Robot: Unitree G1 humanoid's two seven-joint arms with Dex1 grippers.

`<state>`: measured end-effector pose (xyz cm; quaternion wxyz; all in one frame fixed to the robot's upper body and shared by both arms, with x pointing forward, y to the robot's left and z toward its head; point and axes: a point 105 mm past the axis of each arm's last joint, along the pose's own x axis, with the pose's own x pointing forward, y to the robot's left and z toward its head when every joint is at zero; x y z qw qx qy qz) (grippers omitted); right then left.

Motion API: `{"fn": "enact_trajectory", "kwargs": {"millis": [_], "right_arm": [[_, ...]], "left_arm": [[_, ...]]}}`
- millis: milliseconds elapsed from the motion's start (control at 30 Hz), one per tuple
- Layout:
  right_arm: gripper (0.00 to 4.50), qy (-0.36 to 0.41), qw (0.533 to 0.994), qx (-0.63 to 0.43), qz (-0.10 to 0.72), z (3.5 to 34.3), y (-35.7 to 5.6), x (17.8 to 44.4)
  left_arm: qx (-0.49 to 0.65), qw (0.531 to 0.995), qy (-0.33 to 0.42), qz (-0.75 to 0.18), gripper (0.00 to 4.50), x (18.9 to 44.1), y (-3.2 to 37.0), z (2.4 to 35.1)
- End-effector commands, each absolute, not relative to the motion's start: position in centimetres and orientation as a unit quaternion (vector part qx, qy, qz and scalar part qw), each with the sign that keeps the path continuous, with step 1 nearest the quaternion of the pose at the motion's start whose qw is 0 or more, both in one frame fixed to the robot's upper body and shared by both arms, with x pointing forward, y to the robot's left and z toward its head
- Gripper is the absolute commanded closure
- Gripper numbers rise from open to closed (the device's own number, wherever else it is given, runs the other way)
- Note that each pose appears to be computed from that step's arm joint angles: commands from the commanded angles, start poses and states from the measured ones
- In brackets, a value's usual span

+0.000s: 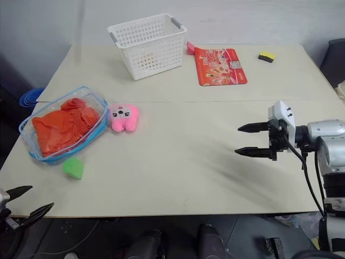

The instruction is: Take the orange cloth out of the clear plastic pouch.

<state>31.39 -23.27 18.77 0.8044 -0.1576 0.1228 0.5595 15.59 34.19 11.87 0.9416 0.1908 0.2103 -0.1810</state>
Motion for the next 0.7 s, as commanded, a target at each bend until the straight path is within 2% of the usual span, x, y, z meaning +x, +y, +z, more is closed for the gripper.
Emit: {"fn": "enact_trajectory", "kwargs": {"millis": [33, 700], "right_arm": [[0.01, 0.096, 0.808, -0.168, 0.557, 20.0, -23.3, 31.3], [0.01, 0.091, 0.810, -0.165, 0.556, 20.0, -22.9, 31.7]], "left_arm": [[0.206, 0.937, 0.210, -0.188, 0.05, 15.3, 34.0, 12.5], [0.174, 0.953, 0.180, -0.169, 0.05, 16.2, 32.9, 13.3]]}}
